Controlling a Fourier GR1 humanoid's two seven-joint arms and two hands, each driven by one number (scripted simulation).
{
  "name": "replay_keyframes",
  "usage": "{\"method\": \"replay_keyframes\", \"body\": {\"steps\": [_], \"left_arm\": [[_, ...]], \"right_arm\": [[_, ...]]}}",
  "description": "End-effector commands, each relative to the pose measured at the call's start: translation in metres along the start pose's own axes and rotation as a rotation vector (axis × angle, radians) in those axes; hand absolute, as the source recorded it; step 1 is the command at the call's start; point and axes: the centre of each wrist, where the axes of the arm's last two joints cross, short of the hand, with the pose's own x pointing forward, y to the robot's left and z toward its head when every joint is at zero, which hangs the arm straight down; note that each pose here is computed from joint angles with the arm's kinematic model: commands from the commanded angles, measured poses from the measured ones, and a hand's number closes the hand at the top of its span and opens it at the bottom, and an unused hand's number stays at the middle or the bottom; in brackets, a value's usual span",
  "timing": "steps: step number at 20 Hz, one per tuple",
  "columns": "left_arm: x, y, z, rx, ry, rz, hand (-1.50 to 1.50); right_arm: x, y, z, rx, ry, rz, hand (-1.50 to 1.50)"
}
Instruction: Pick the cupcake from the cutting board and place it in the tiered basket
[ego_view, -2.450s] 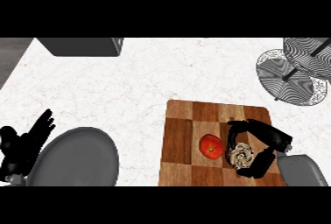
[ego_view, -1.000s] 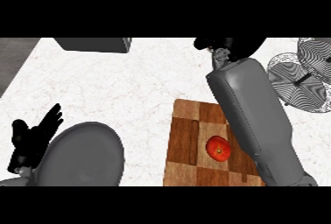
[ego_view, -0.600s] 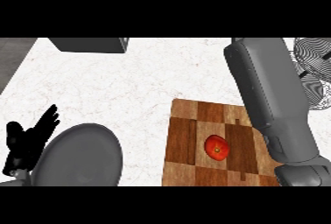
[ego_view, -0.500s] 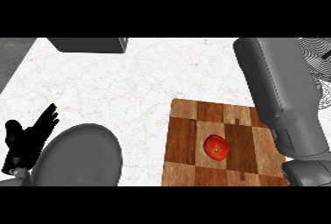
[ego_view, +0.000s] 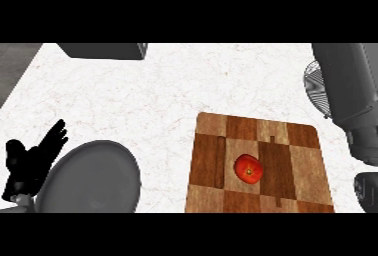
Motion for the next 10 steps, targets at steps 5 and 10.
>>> {"method": "replay_keyframes", "body": {"steps": [5, 10], "left_arm": [[-0.009, 0.003, 0.000, -0.002, 0.005, 0.018, 0.00], [-0.001, 0.006, 0.002, 0.011, -0.013, -0.013, 0.00]], "right_arm": [[-0.033, -0.009, -0.052, -0.022, 0.013, -0.074, 1.50], [-0.086, -0.009, -0.074, -0.045, -0.118, 0.470, 1.50]]}}
